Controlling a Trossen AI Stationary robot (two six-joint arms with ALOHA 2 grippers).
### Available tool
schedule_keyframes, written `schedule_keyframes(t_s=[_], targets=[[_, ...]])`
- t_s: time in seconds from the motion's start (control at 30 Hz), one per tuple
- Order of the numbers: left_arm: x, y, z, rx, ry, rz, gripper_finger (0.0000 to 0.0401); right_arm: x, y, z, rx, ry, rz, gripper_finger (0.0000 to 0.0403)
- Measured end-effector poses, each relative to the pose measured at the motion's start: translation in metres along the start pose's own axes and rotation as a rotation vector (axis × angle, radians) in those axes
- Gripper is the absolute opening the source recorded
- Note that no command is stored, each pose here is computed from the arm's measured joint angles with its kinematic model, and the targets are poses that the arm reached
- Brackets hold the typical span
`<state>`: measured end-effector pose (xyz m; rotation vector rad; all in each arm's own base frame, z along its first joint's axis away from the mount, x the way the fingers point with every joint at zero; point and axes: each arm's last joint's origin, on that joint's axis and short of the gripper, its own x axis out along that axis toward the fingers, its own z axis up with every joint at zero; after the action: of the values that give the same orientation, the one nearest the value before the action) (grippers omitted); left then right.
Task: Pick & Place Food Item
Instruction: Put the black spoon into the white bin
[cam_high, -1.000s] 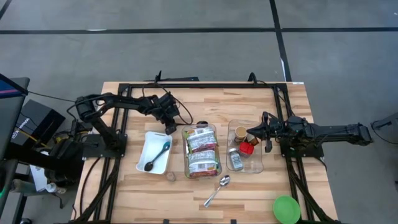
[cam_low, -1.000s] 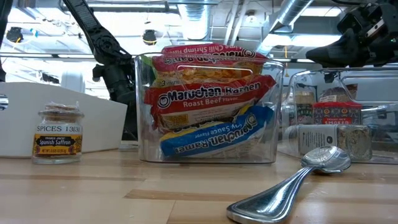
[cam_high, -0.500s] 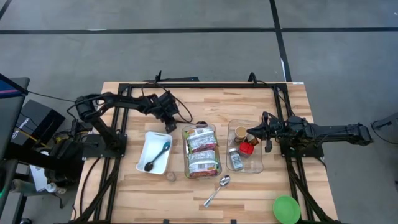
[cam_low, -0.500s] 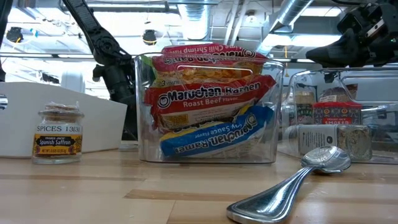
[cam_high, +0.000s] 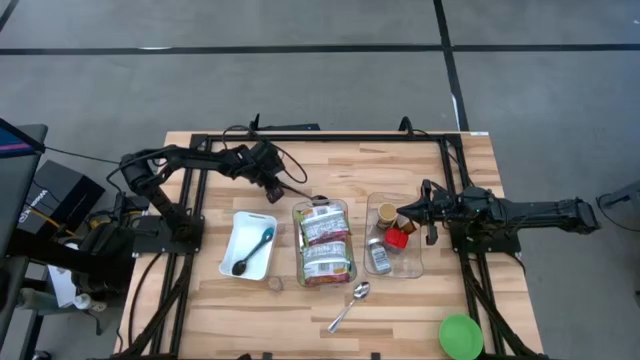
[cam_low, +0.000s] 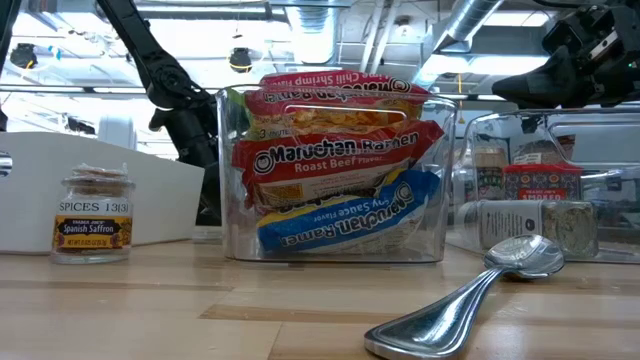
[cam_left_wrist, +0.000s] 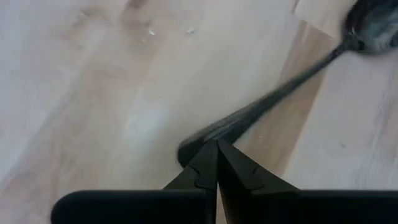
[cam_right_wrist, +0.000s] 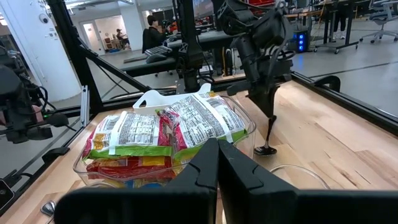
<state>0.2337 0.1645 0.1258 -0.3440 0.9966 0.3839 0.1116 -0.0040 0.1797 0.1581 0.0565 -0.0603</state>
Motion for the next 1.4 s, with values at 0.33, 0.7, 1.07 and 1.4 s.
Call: schedule_keyframes(t_s=[0.33, 0.7, 1.07, 1.4], targets=[[-0.025, -0.008, 0.017, 0.335, -0.190, -0.090, 0.0000, 0.000, 0.000, 0.000, 0.000, 0.000, 0.000, 0.0001], [-0.057, -0.016, 0.052, 0.482, -0.473, -0.080, 0.0000, 0.000, 0.000, 0.000, 0.000, 0.000, 0.000, 0.0001], [-0.041, -0.023, 0.062, 0.570, -0.268, -0.147, 0.0000, 0.000, 0.000, 0.000, 0.000, 0.000, 0.000, 0.0001], [0.000, -0.033, 0.046, 0.640, -0.103, -0.219, 0.0000, 0.000, 0.000, 0.000, 0.000, 0.000, 0.000, 0.0001]])
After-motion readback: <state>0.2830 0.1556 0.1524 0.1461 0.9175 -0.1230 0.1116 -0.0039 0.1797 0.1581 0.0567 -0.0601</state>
